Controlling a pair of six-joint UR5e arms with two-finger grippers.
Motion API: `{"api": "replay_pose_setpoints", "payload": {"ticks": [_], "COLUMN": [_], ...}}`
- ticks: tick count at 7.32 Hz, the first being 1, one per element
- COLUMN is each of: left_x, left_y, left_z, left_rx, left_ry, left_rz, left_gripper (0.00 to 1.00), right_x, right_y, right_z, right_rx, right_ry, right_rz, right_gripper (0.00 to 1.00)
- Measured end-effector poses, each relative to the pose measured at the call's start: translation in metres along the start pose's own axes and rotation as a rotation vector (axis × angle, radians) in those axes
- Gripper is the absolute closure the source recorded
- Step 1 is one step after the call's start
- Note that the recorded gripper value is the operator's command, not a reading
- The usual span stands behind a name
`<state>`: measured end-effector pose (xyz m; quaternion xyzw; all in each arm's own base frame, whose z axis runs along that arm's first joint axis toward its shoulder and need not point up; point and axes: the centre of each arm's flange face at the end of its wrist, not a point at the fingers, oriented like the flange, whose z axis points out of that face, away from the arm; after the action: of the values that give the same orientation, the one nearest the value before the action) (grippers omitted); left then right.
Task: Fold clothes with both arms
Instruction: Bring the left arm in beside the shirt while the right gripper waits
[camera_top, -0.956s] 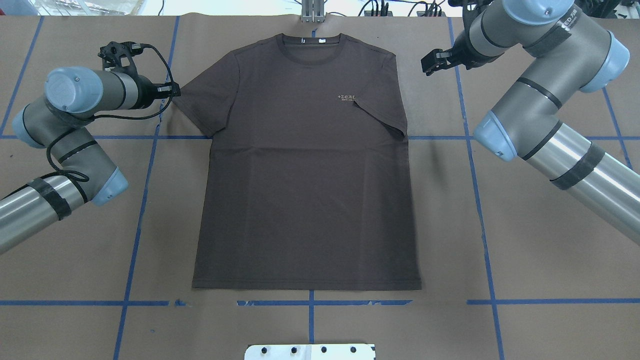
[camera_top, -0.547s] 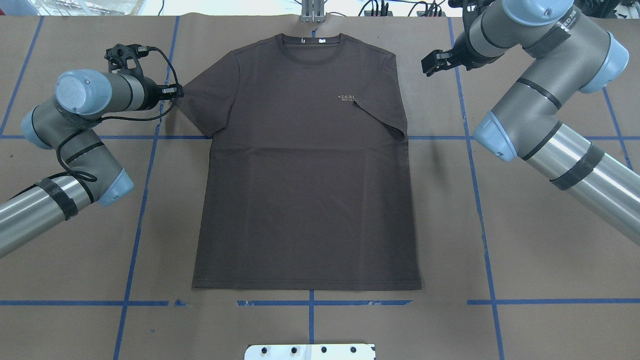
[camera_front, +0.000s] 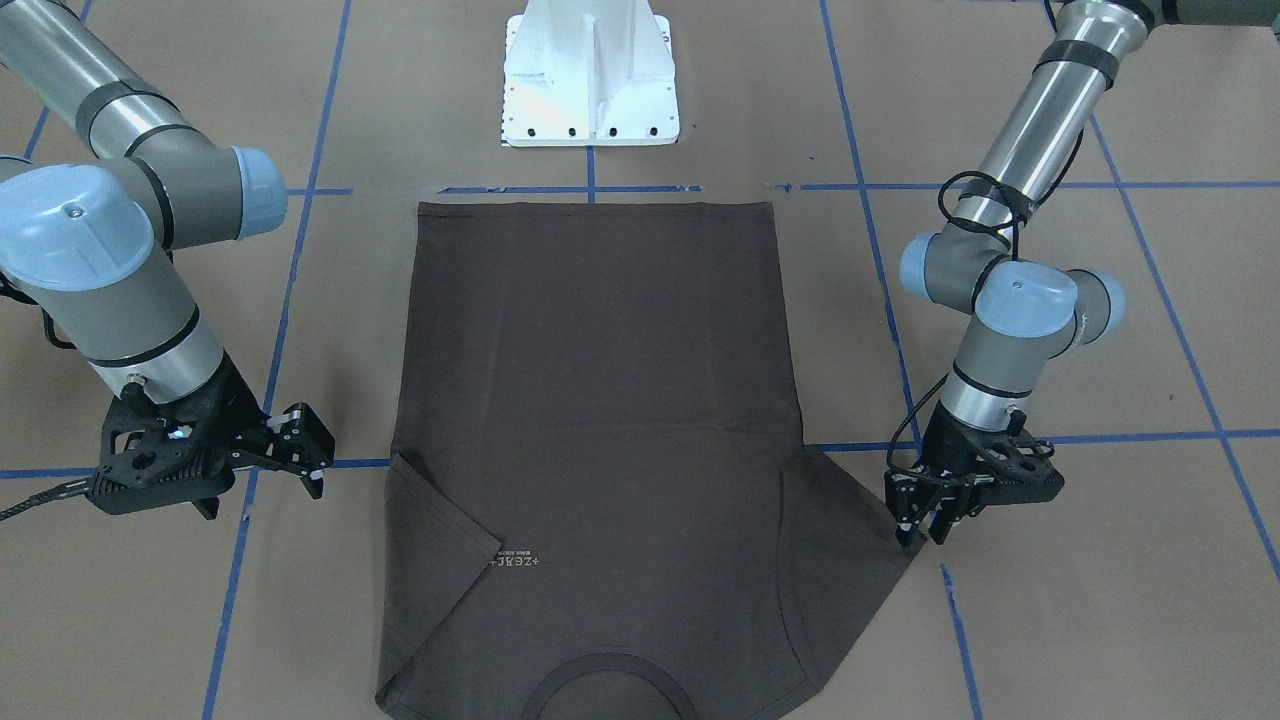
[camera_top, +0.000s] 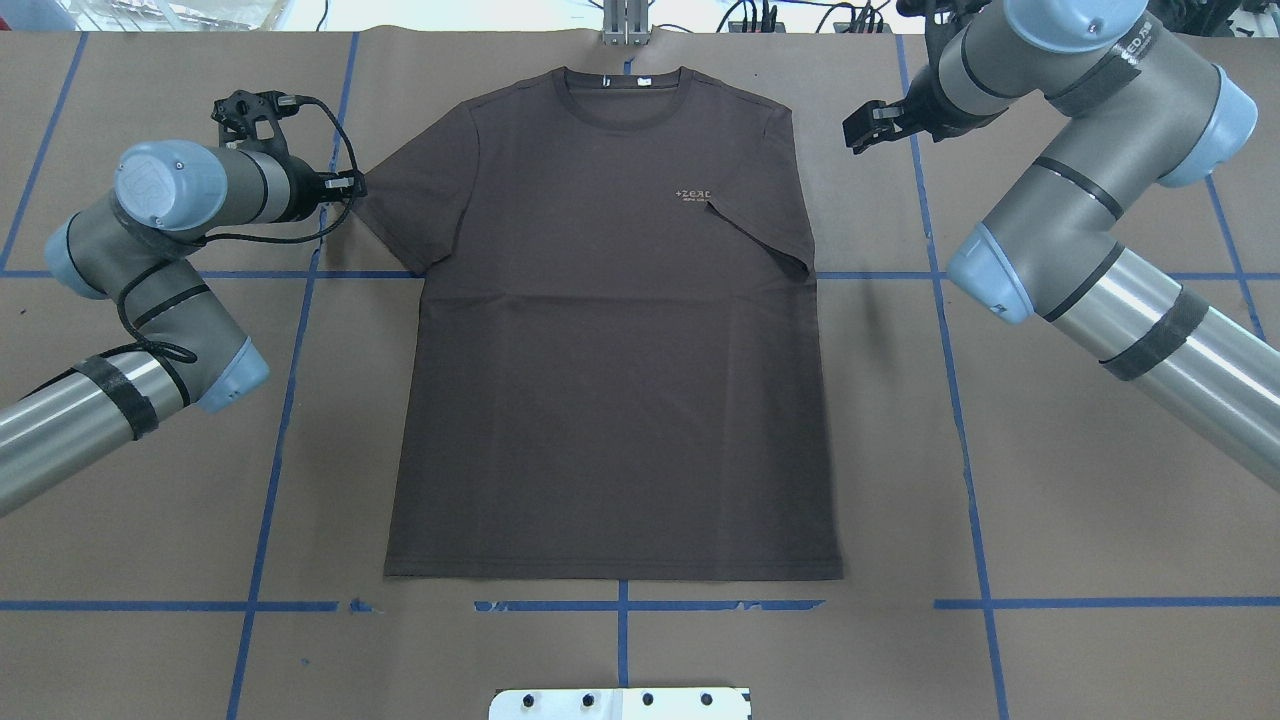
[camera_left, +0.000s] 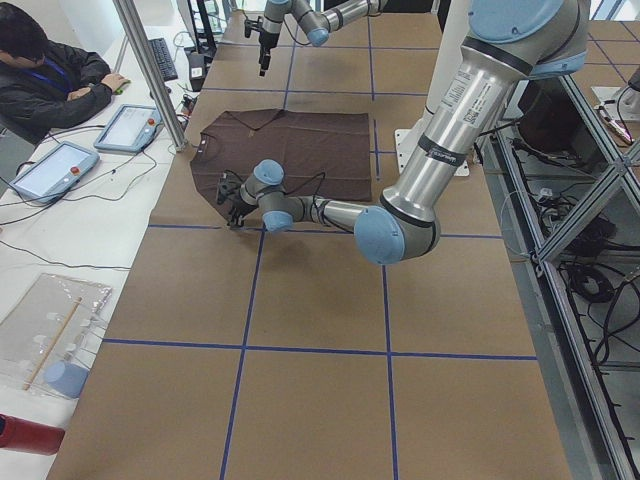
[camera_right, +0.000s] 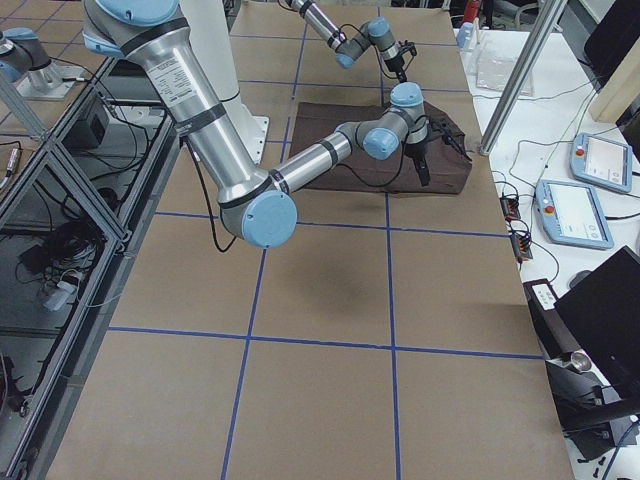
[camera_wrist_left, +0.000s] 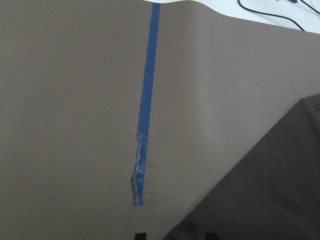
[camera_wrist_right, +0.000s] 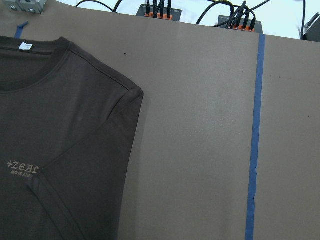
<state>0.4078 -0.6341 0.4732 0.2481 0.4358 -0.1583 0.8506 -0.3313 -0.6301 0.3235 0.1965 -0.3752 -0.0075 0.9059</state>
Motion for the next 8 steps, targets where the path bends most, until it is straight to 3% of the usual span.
{"api": "replay_pose_setpoints", "payload": {"ticks": [5,7,8], "left_x": [0.0012,0.0010,0.0010], "left_y": [-0.0005,-0.0004,-0.0004], "left_z": [0.0029,0.0032,0.0031], "left_rx": [-0.002,-0.002,-0.002], "left_ry": [-0.004,-0.004,-0.004], "left_rz": [0.000,0.000,0.000], "left_gripper": [0.51,0.63,0.64], "right_x": [0.0020,0.0021,0.0022], "right_y": [0.0014,0.0015,0.0015], "right_z": [0.0013,0.0014,0.0014], "right_rx": [-0.003,-0.003,-0.003], "right_ry": [0.002,0.003,0.003], "right_rz": [0.001,0.001,0.001], "right_gripper": [0.00,0.00,0.00]}}
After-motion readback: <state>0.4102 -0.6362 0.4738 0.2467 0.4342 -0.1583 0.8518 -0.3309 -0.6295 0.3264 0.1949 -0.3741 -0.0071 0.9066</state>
